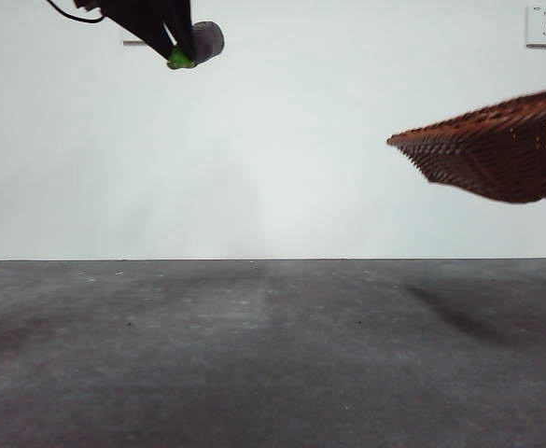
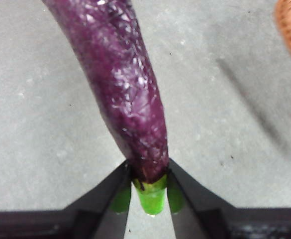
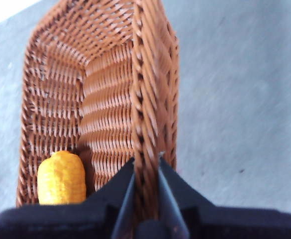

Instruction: Help me put the vegetables on the table into the basket

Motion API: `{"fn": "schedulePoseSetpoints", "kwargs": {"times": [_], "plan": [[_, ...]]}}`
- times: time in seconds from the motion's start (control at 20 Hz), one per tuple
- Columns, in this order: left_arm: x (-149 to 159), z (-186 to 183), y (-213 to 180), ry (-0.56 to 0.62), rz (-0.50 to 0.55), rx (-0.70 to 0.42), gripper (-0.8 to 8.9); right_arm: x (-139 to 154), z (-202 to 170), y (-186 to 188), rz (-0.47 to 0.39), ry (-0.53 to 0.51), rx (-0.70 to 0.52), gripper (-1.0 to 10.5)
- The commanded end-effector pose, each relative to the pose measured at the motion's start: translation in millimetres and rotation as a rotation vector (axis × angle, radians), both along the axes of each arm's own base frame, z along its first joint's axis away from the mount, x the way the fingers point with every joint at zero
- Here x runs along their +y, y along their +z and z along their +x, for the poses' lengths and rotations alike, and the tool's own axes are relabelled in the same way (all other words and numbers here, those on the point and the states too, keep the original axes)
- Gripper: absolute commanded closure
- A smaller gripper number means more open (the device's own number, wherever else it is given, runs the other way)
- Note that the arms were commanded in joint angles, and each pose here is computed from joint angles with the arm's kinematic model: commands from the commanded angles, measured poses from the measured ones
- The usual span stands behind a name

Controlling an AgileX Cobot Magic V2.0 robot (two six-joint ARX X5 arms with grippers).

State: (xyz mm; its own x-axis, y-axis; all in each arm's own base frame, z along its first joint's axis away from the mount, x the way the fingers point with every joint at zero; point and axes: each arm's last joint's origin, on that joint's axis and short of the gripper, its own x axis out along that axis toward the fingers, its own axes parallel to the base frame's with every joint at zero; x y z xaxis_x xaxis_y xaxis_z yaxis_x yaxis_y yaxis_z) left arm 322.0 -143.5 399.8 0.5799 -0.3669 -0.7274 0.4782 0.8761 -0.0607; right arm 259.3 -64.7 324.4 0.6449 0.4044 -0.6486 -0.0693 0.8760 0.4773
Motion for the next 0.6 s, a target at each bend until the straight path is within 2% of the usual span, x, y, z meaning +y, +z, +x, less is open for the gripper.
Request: {"fn": "schedulePoseSetpoints", "kwargs": {"times": [0.05, 0.35, 0.6], "plan": [[5.5, -27.6, -26.5, -0.028, 0.0, 0.003, 8.19, 7.9, 1.8, -14.2, 0.03, 0.048, 0.001, 9.6], [36.6, -106.6, -90.0, -0.031, -0.078, 0.015, 8.19, 54.7, 7.6, -57.5, 0.008, 0.149, 0.054, 9.6], [50.2, -137.6, -104.9, -0.053, -0.1, 0.014, 8.19, 99.3, 0.1, -94.6, 0.036, 0.24, 0.103, 9.6]]}}
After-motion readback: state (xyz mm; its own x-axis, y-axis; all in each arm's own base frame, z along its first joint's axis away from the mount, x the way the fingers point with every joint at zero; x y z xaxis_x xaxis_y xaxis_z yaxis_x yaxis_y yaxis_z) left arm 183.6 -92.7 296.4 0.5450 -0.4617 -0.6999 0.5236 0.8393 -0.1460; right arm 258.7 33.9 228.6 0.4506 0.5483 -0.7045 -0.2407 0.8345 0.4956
